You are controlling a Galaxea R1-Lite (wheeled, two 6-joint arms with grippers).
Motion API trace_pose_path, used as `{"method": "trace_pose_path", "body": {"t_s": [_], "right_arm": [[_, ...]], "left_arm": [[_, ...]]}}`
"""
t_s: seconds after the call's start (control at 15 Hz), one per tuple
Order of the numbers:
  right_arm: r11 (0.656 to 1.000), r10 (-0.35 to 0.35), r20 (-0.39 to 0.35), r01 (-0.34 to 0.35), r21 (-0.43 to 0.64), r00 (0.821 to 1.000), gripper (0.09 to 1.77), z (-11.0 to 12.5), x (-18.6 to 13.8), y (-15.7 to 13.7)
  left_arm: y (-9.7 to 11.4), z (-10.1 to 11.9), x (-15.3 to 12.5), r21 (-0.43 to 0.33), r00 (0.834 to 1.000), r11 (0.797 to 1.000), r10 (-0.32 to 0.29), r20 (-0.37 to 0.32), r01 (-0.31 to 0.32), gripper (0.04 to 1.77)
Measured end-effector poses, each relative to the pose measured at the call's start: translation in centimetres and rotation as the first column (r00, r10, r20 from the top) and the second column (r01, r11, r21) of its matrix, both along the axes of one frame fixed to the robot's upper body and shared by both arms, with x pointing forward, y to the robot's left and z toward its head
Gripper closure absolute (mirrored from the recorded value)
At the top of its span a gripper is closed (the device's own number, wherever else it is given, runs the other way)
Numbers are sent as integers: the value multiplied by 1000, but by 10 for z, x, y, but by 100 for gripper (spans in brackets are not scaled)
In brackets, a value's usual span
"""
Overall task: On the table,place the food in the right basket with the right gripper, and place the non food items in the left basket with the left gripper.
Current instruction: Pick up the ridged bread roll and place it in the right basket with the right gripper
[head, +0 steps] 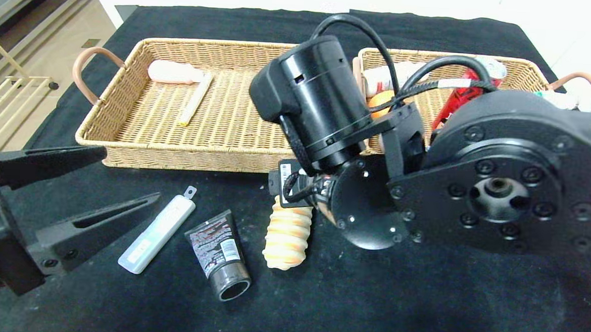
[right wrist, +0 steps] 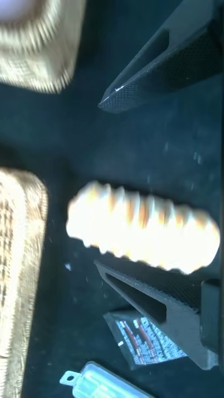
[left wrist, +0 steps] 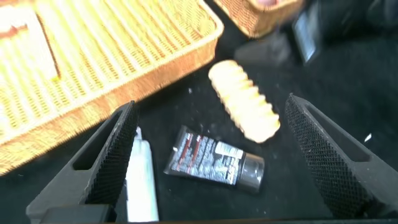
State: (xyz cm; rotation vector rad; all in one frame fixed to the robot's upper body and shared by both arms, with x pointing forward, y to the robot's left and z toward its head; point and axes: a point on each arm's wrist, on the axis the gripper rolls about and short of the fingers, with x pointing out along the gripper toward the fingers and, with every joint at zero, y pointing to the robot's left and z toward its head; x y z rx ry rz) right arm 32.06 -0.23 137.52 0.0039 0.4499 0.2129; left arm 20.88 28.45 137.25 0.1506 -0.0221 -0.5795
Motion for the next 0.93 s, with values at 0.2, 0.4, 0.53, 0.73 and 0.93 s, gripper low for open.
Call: {"method": "trace_pose_path", "body": {"t_s": [0.2,0.4,0.53,0.73,0.93], "right_arm": [[1000,17,-15,-17,-22,1000,16,-19,-3,18],[999,28,-13,-28,-21,1000,16,-32,-2,31],[999,-3,-5,2,-41,1000,16,-41,2,35],[999,-18,-4,18,-41,1000,16,-50,8,39],[998,-30,-8,30,-47,1000,16,-55,14,39]], "left_arm": [[2,3,-4,-7,1000,1000,1,19,-1,9],[3,5,-5,-11,1000,1000,8,28,-8,9],[4,8,-6,-18,999,1000,15,35,-14,9],[4,9,-7,-20,999,1000,16,40,-16,9],[5,9,-7,-18,999,1000,17,37,-16,9]]}}
